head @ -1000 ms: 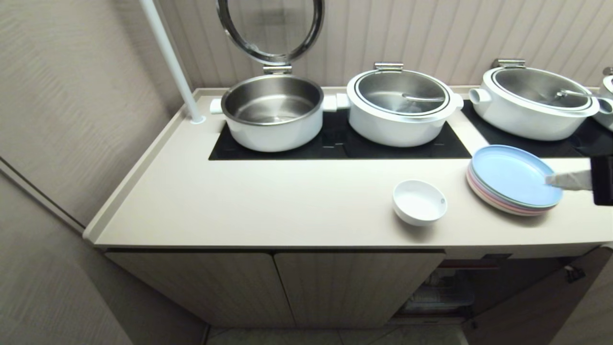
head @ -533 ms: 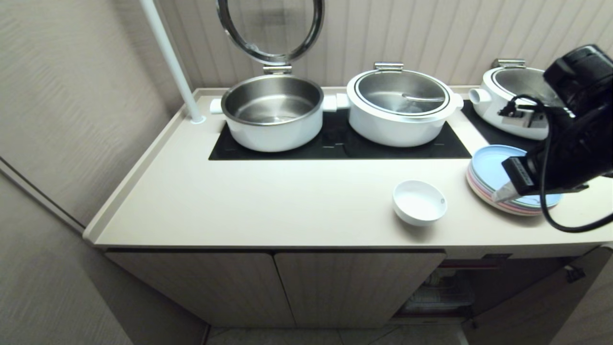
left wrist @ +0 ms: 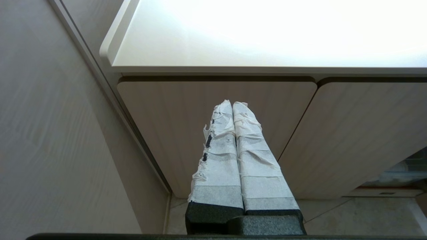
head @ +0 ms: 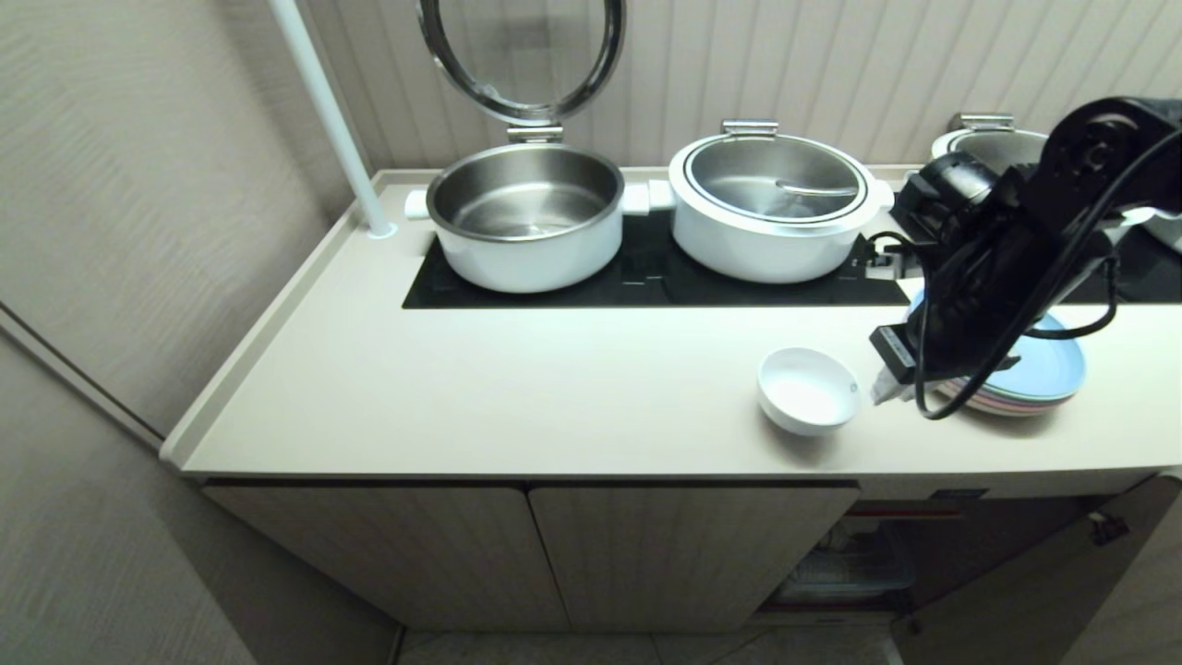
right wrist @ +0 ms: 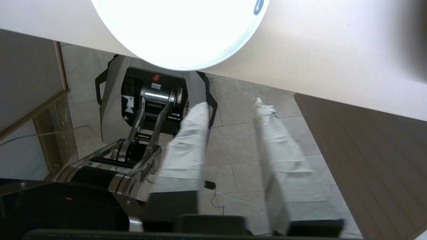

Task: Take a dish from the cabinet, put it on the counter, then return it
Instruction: Pick up the bowl from the table

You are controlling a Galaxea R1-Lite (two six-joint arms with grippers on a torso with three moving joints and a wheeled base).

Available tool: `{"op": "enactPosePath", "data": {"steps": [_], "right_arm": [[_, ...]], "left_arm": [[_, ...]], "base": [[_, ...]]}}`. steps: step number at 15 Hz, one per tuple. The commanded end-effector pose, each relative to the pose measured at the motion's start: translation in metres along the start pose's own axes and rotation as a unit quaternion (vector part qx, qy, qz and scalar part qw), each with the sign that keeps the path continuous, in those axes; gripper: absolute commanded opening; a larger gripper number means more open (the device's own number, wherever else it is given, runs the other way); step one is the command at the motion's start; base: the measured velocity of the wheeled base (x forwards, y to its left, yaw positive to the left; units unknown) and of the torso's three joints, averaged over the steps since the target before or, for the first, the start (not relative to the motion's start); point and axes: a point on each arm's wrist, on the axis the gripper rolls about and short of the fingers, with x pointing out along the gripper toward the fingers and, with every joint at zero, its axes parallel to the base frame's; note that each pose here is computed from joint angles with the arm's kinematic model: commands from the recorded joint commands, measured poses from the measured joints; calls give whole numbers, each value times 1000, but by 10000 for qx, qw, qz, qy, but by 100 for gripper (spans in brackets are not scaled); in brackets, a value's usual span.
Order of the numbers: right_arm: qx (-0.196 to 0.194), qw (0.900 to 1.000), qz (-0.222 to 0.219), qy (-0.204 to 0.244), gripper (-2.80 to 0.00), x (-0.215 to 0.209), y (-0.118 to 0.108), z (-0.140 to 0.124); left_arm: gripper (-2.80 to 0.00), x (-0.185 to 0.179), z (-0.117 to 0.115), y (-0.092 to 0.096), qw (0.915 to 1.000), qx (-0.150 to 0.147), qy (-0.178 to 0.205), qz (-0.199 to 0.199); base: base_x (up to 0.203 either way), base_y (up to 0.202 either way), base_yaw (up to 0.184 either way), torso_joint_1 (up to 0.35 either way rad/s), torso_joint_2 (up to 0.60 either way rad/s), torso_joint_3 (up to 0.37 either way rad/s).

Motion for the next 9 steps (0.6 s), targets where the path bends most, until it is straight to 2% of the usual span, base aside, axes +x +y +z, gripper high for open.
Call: {"op": "enactPosePath", "data": {"steps": [1, 6, 9], "right_arm": [[8, 10000, 6, 51, 0, 9, 1, 3], [48, 10000, 5, 38, 0, 12, 1, 5], [218, 9997, -20, 99, 0, 25, 2, 8]], "left_arm": [[-280, 0, 0, 0, 10000, -2, -1, -5], [-280, 0, 0, 0, 10000, -2, -1, 2], [-280, 0, 0, 0, 10000, -2, -1, -3]], "base": [[0, 0, 0, 0, 0, 0], [0, 0, 0, 0, 0, 0], [0, 0, 0, 0, 0, 0]]}}
